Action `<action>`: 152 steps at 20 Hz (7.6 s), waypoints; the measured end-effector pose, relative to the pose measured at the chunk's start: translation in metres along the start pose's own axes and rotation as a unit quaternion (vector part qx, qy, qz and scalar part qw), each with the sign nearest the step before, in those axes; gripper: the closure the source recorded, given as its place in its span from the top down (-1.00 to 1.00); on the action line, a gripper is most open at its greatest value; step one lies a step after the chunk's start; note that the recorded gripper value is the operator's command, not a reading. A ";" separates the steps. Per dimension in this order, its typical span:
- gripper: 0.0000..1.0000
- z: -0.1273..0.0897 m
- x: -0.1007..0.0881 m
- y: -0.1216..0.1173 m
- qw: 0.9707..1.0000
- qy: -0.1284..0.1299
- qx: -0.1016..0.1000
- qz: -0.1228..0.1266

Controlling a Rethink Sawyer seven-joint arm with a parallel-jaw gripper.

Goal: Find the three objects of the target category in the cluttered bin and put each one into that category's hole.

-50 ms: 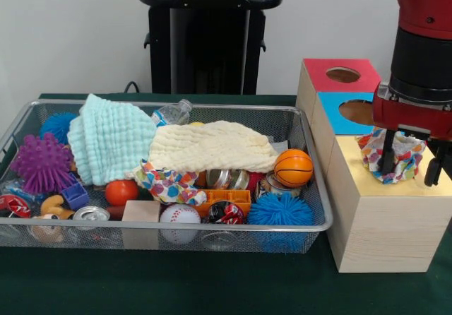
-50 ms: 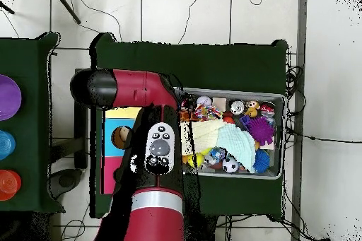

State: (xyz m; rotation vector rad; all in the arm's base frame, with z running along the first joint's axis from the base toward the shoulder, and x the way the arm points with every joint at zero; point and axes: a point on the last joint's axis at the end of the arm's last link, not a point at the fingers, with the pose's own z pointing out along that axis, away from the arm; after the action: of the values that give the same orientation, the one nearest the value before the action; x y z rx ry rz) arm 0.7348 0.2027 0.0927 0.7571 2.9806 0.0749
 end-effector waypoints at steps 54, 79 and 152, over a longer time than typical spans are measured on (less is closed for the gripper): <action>-1.00 -0.089 -0.006 -0.008 0.999 0.005 -0.028 0.035; -1.00 -0.090 0.008 -0.030 0.998 0.027 -0.023 0.050; -1.00 -0.053 0.017 -0.039 0.995 -0.074 -0.046 0.045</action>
State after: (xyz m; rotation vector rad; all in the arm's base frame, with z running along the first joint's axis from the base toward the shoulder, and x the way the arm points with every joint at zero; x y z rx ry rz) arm 0.6977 0.1753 0.1422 0.8458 2.7817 0.1532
